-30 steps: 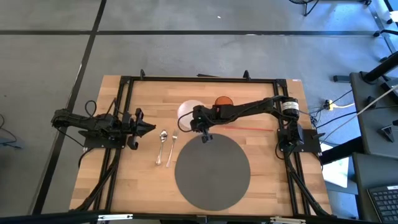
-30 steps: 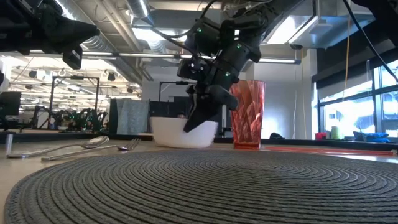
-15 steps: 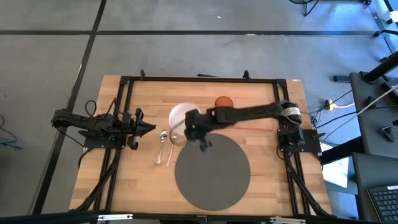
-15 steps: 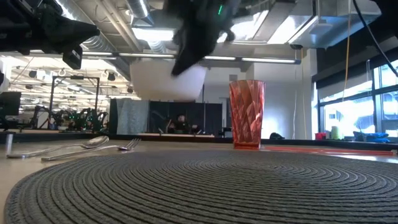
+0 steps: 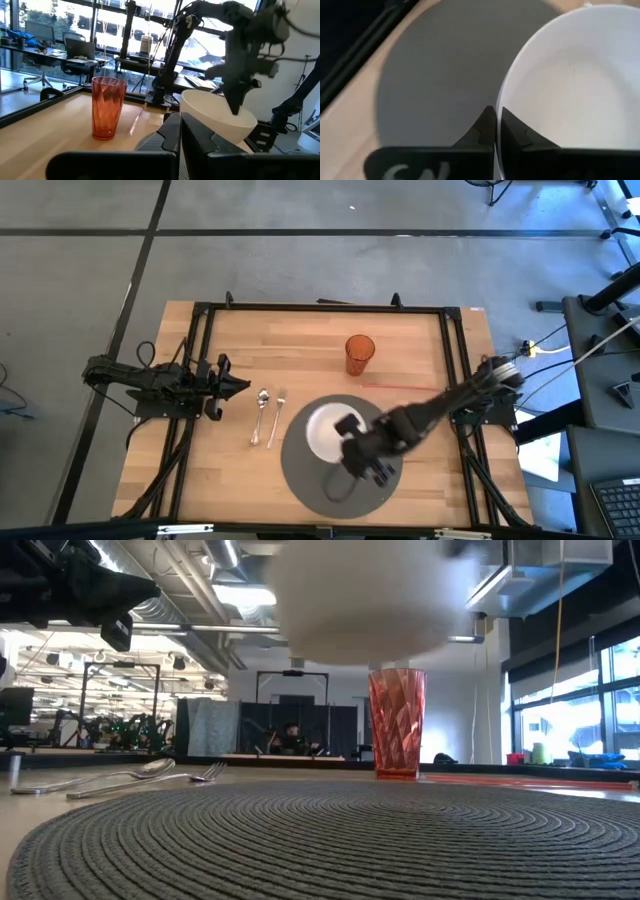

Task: Pick & Place Utensil
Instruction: Put the white bowl on the gray mat

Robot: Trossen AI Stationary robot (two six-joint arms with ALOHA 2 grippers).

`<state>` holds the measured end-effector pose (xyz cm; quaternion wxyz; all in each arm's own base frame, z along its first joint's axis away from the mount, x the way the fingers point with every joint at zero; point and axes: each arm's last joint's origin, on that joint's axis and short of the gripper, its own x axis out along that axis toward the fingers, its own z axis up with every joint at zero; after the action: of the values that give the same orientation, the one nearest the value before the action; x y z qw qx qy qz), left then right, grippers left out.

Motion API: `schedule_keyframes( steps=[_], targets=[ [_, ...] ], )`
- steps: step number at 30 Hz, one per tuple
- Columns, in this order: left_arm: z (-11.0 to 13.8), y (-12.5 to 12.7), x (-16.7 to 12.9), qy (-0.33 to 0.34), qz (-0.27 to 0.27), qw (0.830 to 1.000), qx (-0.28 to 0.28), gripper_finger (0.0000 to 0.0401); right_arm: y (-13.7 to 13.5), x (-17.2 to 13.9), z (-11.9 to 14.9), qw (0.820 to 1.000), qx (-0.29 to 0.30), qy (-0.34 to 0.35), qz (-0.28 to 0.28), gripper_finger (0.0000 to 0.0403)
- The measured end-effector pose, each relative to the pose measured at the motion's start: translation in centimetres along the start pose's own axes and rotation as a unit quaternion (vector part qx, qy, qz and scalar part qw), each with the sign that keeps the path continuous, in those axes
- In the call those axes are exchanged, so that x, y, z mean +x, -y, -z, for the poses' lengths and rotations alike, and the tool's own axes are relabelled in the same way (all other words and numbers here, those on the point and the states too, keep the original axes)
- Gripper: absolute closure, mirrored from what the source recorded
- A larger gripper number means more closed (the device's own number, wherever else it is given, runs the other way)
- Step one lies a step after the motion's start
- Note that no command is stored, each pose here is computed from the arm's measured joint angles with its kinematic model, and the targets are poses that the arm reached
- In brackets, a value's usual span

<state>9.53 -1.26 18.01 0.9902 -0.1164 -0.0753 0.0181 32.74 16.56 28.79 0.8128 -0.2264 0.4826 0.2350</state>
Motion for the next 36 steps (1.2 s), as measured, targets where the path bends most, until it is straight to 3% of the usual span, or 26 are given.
schedule_keyframes(
  steps=[8, 16, 26, 36],
  targets=[
    [0.0, 0.0, 0.0, 0.0, 0.0, 1.0, 0.0, 0.0394, -3.7, 3.6, 3.8, 0.993, 0.028, 0.084, 0.078, 0.0398],
    [0.0, 0.0, 0.0, 0.001, 0.0, 1.0, -0.014, 0.0395, -4.5, 6.5, 5.9, 0.992, 0.063, 0.103, 0.048, 0.0396],
    [0.0, 0.0, 0.0, 0.0, 0.0, 1.0, -0.014, 0.0395, -4.9, 8.6, 5.9, 0.993, 0.07, 0.091, 0.007, 0.0395],
    [0.0, 0.0, 0.0, 0.0, 0.0, 1.0, -0.025, 0.0395, -4.8, 9.1, 6.0, 0.993, 0.077, 0.086, 0.006, 0.0376]
  ],
)
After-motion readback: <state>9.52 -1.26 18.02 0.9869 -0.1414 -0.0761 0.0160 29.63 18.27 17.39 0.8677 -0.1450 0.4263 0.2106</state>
